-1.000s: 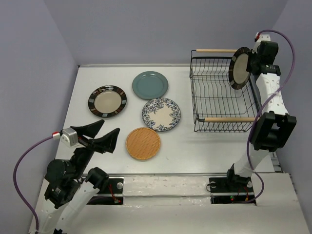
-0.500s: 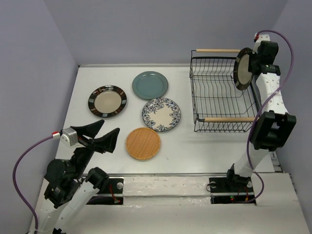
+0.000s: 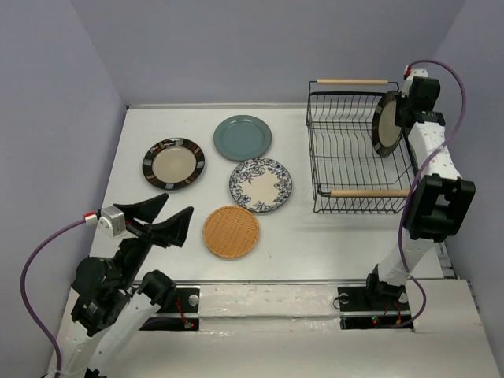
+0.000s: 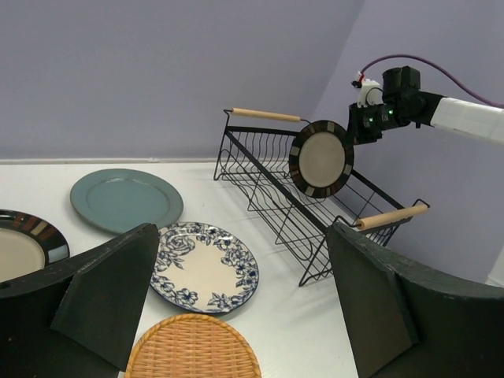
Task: Load the plates into the dish rack
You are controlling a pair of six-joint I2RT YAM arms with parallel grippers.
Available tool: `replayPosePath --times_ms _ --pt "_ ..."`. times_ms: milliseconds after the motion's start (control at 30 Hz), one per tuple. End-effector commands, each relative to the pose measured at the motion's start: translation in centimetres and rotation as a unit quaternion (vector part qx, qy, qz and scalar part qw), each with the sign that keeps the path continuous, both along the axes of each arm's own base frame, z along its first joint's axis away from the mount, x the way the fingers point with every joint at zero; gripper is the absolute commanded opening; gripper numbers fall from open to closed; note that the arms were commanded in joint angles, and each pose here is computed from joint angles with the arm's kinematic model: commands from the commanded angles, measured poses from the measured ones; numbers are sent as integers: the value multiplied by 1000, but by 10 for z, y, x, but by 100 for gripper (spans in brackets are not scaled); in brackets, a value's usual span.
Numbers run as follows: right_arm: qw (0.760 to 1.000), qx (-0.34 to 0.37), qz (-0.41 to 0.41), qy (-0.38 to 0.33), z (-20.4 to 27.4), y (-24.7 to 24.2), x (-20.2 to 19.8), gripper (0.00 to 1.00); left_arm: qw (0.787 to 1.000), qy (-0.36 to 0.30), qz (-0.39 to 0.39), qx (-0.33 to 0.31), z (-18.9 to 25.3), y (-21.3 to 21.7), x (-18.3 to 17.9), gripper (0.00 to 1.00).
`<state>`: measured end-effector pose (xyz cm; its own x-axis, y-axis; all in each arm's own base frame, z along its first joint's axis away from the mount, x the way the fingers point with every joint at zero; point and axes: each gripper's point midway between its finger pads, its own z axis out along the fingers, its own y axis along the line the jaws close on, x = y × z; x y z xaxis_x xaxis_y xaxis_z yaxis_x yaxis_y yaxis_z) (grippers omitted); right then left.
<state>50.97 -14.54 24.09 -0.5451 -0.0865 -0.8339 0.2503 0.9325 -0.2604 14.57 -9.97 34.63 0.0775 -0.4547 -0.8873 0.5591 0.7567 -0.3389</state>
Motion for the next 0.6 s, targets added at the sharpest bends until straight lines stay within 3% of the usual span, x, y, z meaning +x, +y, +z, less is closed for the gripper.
replayPosePath --times_ms 0,300,433,467,567 --pt "991 -18 -22 -131 65 -9 18 7 1000 -18 3 -7 10 3 -2 99" --pt "993 1 -27 -112 33 -4 20 9 1000 -5 24 -16 8 9 3 99" --pt "993 5 -41 -109 27 -7 20 34 998 17 52 -39 5 17 11 99" --pt "993 9 -41 -111 27 -6 20 46 997 21 59 -45 5 19 12 99" --pt "991 29 -40 -125 37 -1 22 62 995 36 77 -55 1 23 19 99"
